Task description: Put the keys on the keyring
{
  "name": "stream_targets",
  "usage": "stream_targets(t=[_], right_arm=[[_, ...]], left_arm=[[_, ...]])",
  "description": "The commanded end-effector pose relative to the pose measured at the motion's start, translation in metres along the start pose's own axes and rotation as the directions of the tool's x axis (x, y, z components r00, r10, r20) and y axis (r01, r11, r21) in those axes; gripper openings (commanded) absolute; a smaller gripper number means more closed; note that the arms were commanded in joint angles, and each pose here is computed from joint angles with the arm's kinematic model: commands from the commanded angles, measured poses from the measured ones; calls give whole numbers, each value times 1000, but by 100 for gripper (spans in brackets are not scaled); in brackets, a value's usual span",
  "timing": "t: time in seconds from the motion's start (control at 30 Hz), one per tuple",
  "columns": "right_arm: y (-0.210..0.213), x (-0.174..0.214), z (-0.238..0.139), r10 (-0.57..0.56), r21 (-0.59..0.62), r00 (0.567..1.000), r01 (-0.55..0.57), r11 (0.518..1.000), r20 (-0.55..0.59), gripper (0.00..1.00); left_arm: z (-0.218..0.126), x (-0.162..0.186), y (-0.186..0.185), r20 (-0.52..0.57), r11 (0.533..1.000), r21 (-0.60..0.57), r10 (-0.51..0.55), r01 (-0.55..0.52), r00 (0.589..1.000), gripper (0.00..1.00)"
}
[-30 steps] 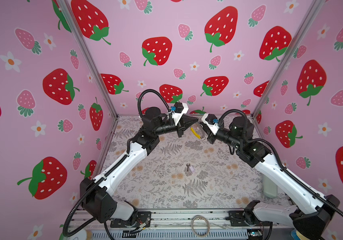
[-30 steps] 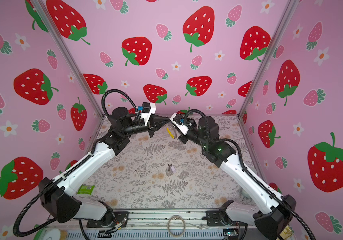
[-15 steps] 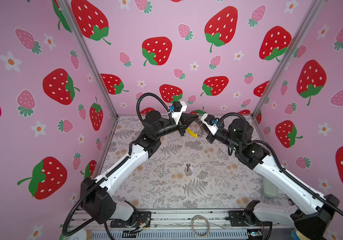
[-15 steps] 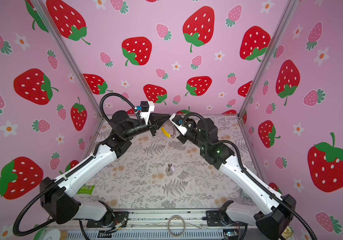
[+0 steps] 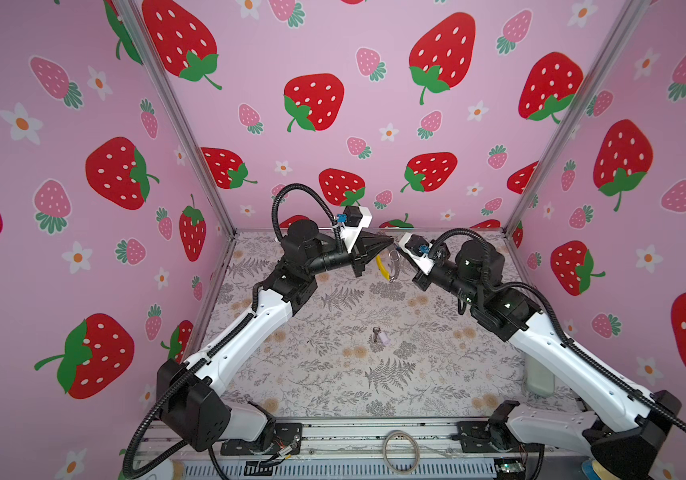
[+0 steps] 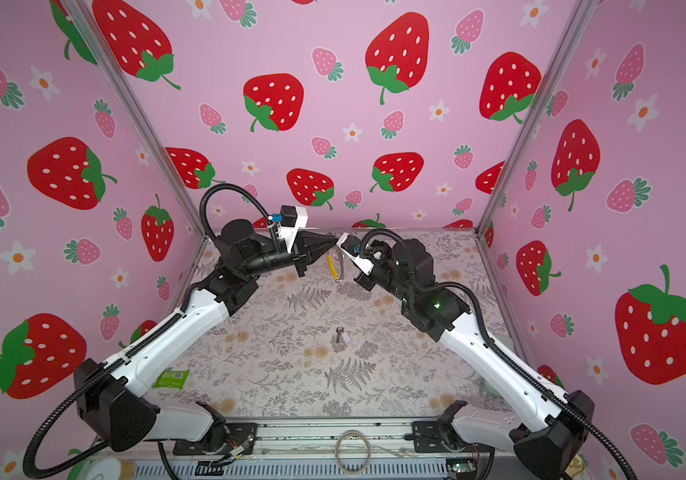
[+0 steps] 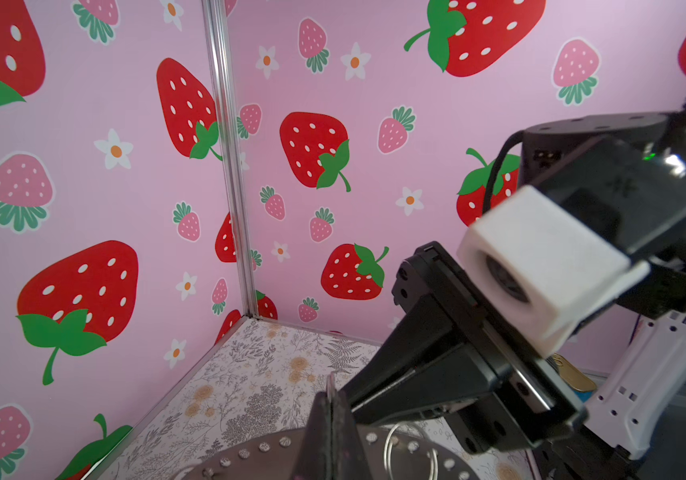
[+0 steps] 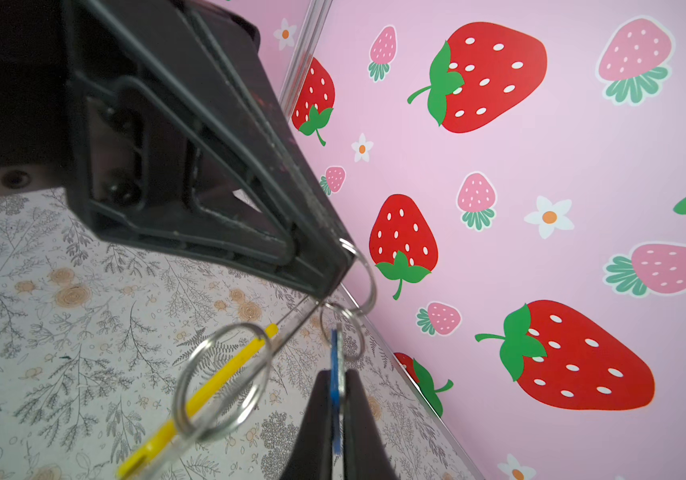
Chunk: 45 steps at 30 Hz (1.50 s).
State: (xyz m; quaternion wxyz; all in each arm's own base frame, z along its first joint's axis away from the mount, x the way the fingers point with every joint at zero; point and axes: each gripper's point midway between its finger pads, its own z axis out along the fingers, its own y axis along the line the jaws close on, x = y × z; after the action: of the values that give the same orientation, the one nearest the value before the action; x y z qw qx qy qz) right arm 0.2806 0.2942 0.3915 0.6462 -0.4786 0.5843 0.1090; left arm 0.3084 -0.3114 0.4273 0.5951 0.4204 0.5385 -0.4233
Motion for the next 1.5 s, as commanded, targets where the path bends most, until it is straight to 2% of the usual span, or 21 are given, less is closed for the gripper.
stream_targets(t=[0.0, 0.37, 0.47, 0.6, 0.67, 0.8, 1.0, 1.17, 1.27, 1.37, 1.47], right_arm=[[-2, 5, -8, -70, 1, 996, 70, 998, -50, 4], [20, 25, 9, -192, -112, 968, 175, 978, -164, 2], [36, 33, 21, -239, -167, 949, 206, 964, -208, 1], [46, 37, 34, -258, -184, 939, 219, 958, -226, 1], [53, 39, 42, -269, -195, 935, 226, 954, -230, 1], [74, 54, 57, -300, -256, 915, 232, 938, -269, 1], [110, 98, 85, -373, -336, 855, 254, 907, -360, 1], [144, 121, 115, -436, -383, 813, 289, 877, -386, 0], [164, 129, 140, -466, -387, 800, 320, 865, -379, 0], [179, 137, 165, -500, -386, 777, 358, 850, -382, 0], [184, 128, 188, -469, -355, 802, 344, 869, -371, 0]], left_arm=[[-10, -9, -7, 14, 999, 23, 35, -36, 999, 0], [-22, 39, 4, -28, 999, 2, -47, 48, 998, 0], [-26, 52, 7, -21, 996, 1, -84, 84, 996, 5], [-36, 74, 18, -33, 992, -45, -121, 120, 992, 5], [-46, 84, 25, -26, 987, -76, -146, 144, 989, 15], [-70, 109, 40, -23, 969, -169, -189, 182, 982, 29], [-122, 132, 66, -10, 898, -397, -210, 189, 978, 37], [-167, 140, 84, 2, 781, -600, -213, 172, 977, 40], [-186, 143, 87, 8, 730, -661, -227, 176, 974, 40], [-198, 144, 86, 12, 708, -684, -230, 176, 973, 40], [-202, 147, 85, 5, 698, -694, -239, 176, 971, 40]])
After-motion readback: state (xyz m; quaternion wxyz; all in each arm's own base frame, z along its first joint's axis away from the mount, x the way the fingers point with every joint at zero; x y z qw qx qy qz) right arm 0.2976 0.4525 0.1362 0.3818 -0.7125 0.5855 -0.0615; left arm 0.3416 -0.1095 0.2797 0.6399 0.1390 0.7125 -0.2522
